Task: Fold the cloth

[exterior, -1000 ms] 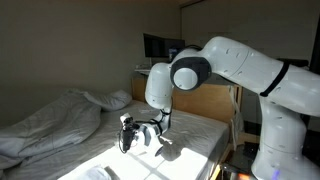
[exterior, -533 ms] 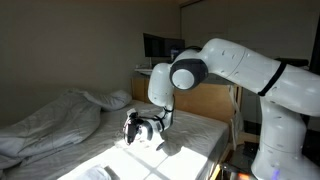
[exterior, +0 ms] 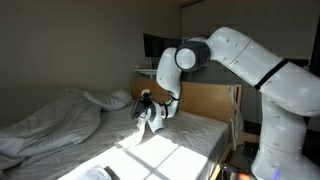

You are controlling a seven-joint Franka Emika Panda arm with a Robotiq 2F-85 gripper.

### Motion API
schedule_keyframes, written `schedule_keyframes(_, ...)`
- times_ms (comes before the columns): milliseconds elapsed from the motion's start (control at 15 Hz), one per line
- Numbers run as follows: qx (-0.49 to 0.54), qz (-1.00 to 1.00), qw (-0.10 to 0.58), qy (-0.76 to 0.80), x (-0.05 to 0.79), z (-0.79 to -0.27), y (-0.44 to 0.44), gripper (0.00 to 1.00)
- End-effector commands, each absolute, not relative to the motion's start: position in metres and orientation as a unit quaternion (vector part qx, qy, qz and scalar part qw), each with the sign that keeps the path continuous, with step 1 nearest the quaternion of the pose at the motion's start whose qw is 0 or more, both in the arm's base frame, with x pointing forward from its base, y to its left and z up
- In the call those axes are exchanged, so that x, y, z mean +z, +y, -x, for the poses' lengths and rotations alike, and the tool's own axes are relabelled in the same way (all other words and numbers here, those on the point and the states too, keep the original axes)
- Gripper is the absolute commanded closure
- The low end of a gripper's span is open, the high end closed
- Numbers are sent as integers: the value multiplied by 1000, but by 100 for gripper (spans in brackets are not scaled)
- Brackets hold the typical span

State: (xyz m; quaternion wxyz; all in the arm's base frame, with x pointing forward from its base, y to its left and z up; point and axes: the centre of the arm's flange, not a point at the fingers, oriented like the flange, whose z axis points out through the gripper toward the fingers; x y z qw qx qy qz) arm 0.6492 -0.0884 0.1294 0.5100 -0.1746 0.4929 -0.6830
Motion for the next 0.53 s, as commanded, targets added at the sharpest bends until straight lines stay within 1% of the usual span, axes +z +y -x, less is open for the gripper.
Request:
schedule_keyframes(0,-682,133,507,510,128,-611,-102,91)
schedule_keyframes(267,-661,148,490,548,80,-589,-101,91)
schedule_keyframes(467,-645,160,492,563,53,-579,-88,91)
